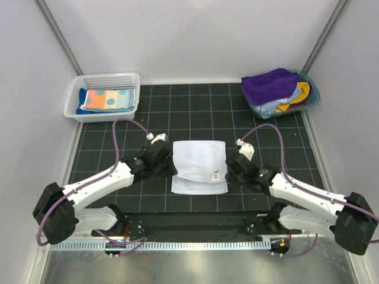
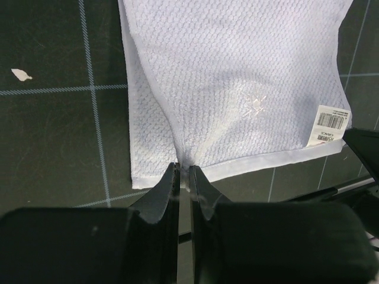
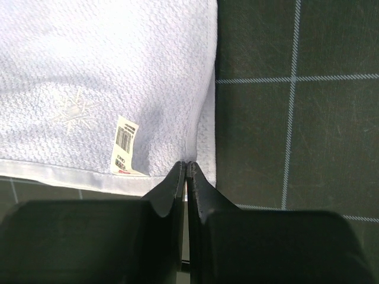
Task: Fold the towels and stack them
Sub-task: Fold the towel
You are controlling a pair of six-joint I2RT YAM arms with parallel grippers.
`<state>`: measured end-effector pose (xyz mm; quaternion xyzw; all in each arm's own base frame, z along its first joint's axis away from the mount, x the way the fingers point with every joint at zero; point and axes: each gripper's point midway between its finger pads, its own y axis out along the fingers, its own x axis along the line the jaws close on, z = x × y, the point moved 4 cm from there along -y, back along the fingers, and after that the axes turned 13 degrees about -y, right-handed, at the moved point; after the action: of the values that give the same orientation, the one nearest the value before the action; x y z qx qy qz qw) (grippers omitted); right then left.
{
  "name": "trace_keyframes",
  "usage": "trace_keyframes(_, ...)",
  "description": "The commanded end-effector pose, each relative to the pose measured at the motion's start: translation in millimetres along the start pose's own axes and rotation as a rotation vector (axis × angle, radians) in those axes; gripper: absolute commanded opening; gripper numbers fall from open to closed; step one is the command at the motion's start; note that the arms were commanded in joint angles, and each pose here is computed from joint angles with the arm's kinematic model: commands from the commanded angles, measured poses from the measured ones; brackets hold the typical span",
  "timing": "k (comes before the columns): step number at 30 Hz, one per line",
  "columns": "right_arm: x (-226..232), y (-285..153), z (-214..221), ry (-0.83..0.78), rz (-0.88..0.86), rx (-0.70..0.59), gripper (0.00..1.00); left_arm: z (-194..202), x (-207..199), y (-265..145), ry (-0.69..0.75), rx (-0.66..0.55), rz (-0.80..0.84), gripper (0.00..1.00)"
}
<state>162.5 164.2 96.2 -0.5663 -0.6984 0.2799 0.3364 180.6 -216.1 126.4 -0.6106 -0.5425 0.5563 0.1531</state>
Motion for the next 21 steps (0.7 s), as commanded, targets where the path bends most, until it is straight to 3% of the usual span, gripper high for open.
trace_keyframes(1,9,-13,-22,-0.007,-0.026,-0.06,0.08,-13,-8,-14,0.015,-0.053,0.016,0.0)
trace_keyframes(21,17,-26,-6,-0.001,-0.07,-0.044,0.05,2,11,-21,-0.024,-0.011,0.015,0.0)
